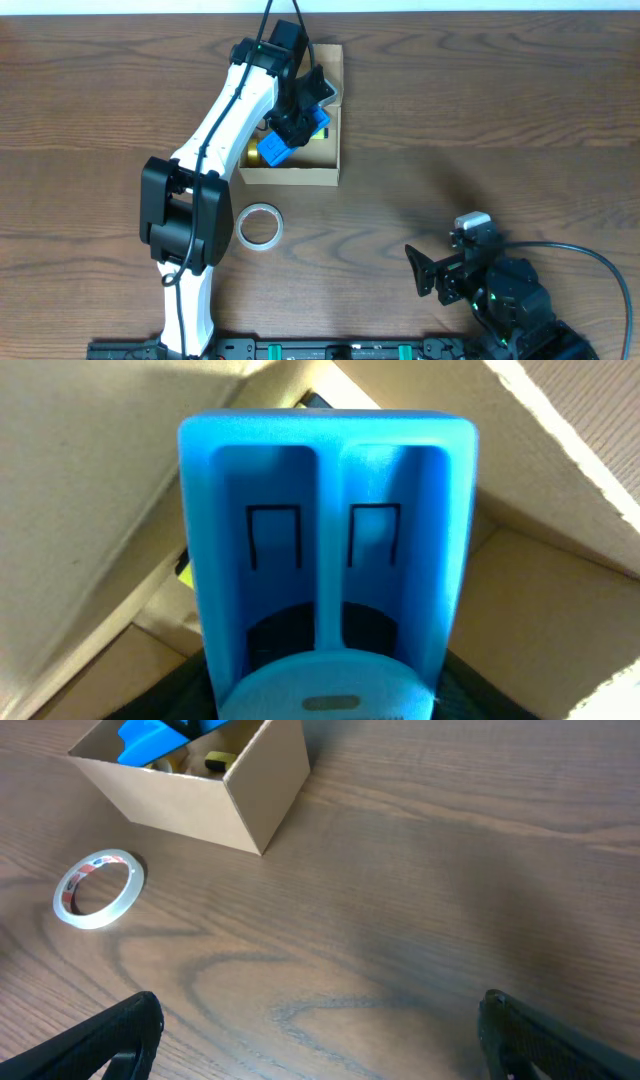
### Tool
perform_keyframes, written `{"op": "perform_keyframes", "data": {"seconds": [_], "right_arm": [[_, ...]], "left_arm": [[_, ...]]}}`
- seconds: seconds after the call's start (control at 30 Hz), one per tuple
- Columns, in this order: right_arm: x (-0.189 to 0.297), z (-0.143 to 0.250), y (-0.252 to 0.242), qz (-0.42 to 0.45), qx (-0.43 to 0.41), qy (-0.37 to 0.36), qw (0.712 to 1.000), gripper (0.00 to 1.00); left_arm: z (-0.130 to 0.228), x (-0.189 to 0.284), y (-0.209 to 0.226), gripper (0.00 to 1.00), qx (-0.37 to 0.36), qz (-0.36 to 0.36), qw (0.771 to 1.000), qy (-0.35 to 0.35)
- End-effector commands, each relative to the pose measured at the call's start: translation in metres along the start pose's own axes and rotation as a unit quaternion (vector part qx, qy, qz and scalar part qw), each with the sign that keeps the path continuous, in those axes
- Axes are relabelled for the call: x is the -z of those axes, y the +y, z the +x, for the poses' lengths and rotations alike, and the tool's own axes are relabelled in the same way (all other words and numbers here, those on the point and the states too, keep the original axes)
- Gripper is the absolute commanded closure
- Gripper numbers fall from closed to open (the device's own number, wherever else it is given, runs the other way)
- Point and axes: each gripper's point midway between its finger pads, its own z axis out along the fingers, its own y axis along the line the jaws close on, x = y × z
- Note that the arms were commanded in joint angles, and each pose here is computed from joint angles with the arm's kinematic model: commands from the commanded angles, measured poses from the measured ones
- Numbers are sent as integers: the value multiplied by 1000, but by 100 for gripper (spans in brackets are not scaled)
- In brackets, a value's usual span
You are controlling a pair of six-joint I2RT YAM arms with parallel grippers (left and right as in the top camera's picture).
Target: Pack container
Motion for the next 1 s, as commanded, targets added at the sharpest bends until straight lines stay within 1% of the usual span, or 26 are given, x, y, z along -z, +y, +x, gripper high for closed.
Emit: {"op": "perform_keyframes", "data": {"seconds": [0.0, 0.07, 0.23, 0.27, 0.33, 0.43, 0.5, 0.6, 0.67, 0.77, 0.83, 0.97], "right_arm": [[1, -1, -1, 1, -9, -2, 1000, 1], [1, -1, -1, 1, -8, -2, 1000, 1], [1, -1, -1, 1, -8, -2, 1000, 1], [1, -1, -1, 1, -8, -2, 1000, 1], [1, -1, -1, 1, -8, -2, 1000, 1], [1, -1, -1, 1, -8, -2, 1000, 1], [1, -1, -1, 1, -8, -2, 1000, 1], [1, -1, -1, 1, -8, -2, 1000, 1], [1, -1, -1, 1, -8, -2, 1000, 1], [1, -1, -1, 1, -8, -2, 1000, 1], [1, -1, -1, 1, -8, -2, 1000, 1], [1, -1, -1, 1, -8, -2, 1000, 1]], "left_arm": [[1, -7, -2, 30, -4, 9, 1000, 4], [1, -7, -2, 24, -4, 9, 1000, 3], [-1, -7, 0, 3, -2, 6, 1000, 0], [-2, -6, 1, 5, -1, 3, 1000, -2], [-2, -4, 6, 5, 10, -12, 1000, -1], [-1, 11, 18, 5, 46, -53, 998, -2], [-3, 34, 22, 5, 76, -74, 994, -18], [-3, 71, 22, 5, 116, -85, 988, -56], [6, 96, 17, 5, 152, -77, 983, -74], [27, 116, 4, 5, 200, -34, 976, -77], [47, 120, -4, 5, 226, -7, 972, -57], [80, 115, -15, 4, 260, 7, 965, -19]]}}
